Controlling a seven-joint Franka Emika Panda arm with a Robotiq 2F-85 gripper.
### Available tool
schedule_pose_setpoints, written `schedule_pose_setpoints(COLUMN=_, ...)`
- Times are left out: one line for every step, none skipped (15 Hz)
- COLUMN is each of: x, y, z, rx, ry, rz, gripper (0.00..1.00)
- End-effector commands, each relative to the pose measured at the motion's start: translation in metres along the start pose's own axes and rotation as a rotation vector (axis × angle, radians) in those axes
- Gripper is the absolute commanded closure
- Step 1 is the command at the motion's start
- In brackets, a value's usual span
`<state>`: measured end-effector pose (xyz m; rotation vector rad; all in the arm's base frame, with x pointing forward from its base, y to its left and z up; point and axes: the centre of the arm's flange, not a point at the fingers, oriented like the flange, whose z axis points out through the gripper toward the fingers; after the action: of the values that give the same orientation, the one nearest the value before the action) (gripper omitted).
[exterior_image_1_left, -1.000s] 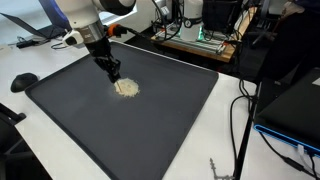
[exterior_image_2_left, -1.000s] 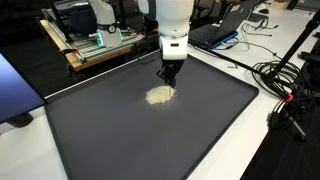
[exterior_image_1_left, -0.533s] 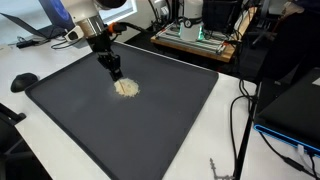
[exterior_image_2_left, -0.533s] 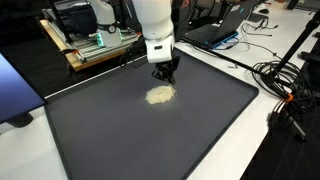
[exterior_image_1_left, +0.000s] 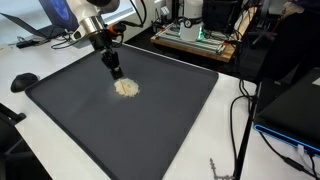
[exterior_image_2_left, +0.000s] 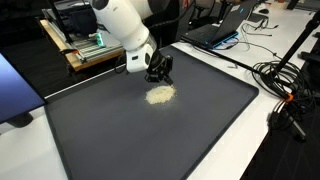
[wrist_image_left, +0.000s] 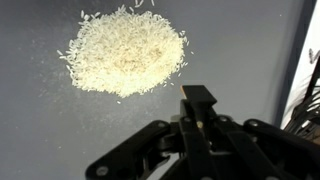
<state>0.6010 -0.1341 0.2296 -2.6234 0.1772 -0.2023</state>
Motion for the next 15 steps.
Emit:
schedule_pose_setpoints(x=-0.003, y=0.005, z=0.0, rx=0.021, ry=0.014, rz=0.011, gripper=0.88)
schedule_pose_setpoints(x=-0.005, y=0.008, z=-0.001, rx=0.03, ry=0.02, rz=0.018, gripper=0.88)
schedule_pose_setpoints(x=-0.005, y=0.01, z=-0.001, rx=0.032, ry=0.022, rz=0.021, gripper=0.88)
schedule_pose_setpoints(x=-0.005, y=0.009, z=-0.001, rx=0.033, ry=0.022, rz=0.021, gripper=0.88)
schedule_pose_setpoints(x=-0.005, y=0.008, z=-0.001, rx=0.035, ry=0.022, rz=0.02, gripper=0.88)
schedule_pose_setpoints(x=-0.005, y=0.007, z=0.0, rx=0.036, ry=0.022, rz=0.019, gripper=0.97)
schedule_pose_setpoints(x=-0.004, y=0.005, z=-0.001, rx=0.066, ry=0.007, rz=-0.01, gripper=0.97)
schedule_pose_setpoints(x=-0.003, y=0.006, z=-0.002, rx=0.078, ry=-0.004, rz=-0.01, gripper=0.97)
schedule_pose_setpoints(x=-0.004, y=0.007, z=-0.003, rx=0.103, ry=-0.012, rz=-0.021, gripper=0.97)
schedule_pose_setpoints(x=-0.005, y=0.01, z=-0.004, rx=0.131, ry=-0.025, rz=-0.031, gripper=0.97)
schedule_pose_setpoints(x=-0.006, y=0.012, z=-0.006, rx=0.151, ry=-0.03, rz=-0.036, gripper=0.97)
schedule_pose_setpoints(x=-0.006, y=0.015, z=-0.007, rx=0.176, ry=-0.034, rz=-0.039, gripper=0.97)
schedule_pose_setpoints(x=-0.007, y=0.019, z=-0.009, rx=0.199, ry=-0.034, rz=-0.039, gripper=0.97)
schedule_pose_setpoints(x=-0.008, y=0.024, z=-0.011, rx=0.216, ry=-0.027, rz=-0.032, gripper=0.97)
schedule_pose_setpoints(x=-0.008, y=0.03, z=-0.012, rx=0.236, ry=-0.022, rz=-0.021, gripper=0.97)
